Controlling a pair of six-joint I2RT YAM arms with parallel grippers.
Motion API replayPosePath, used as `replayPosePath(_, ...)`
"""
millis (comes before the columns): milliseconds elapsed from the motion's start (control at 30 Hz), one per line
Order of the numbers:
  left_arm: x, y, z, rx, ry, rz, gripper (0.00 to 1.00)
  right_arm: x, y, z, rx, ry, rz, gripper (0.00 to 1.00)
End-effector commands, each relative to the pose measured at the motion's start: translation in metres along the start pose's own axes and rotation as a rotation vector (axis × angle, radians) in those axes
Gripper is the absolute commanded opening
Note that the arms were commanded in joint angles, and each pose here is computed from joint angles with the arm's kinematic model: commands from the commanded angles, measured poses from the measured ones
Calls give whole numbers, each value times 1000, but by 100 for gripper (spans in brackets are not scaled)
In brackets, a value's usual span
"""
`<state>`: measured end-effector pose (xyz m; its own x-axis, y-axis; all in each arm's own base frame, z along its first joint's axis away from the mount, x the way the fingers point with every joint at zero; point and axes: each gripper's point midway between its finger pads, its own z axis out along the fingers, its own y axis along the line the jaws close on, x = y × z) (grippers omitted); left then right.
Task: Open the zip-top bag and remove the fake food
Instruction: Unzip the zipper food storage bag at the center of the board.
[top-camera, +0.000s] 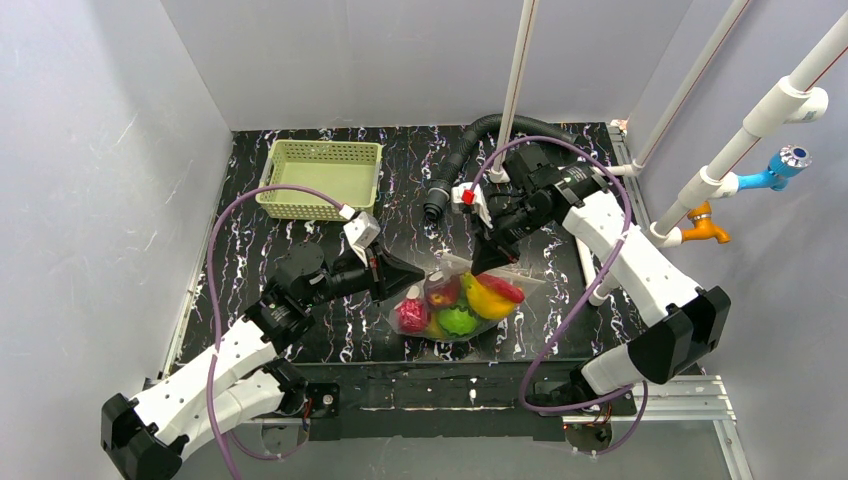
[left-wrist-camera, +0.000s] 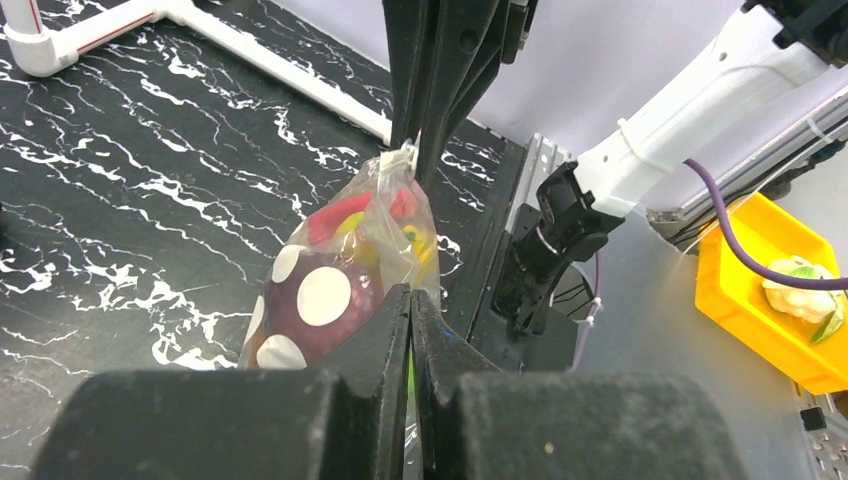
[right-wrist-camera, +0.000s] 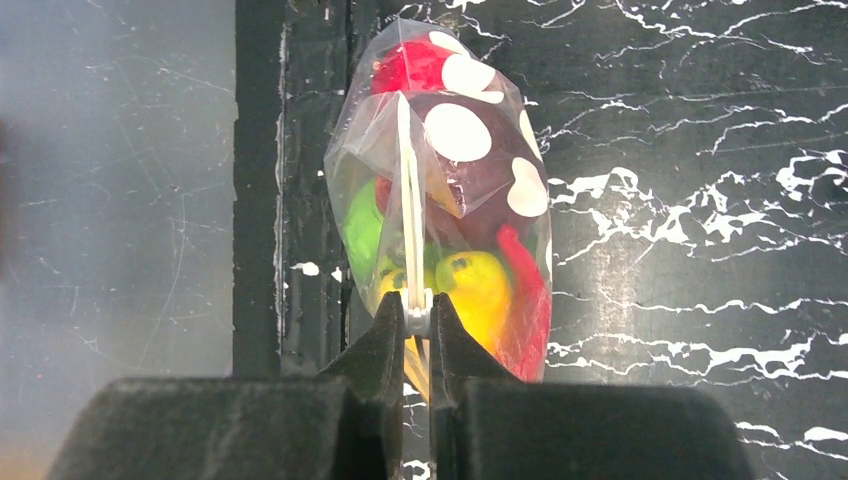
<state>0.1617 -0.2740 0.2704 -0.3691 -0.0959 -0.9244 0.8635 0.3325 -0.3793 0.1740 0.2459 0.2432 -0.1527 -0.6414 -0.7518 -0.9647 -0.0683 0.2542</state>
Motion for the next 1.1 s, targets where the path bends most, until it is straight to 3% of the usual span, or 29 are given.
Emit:
replayPosePath(0,-11,5,-3,-37,-14,49,0,-6,3,-17,65,0,-44,1)
replayPosePath(667,10,35,-21,-205,32,81,0,16,-14,-30,170,35,-6,1)
replayPosePath(967,3,34,-19,-200,0,77,1,19,-12,-32,158,28,11,1)
replayPosePath(1067,-6,16,-2,-67,-45,55,46,11,-5,-30,105,-3,15,1)
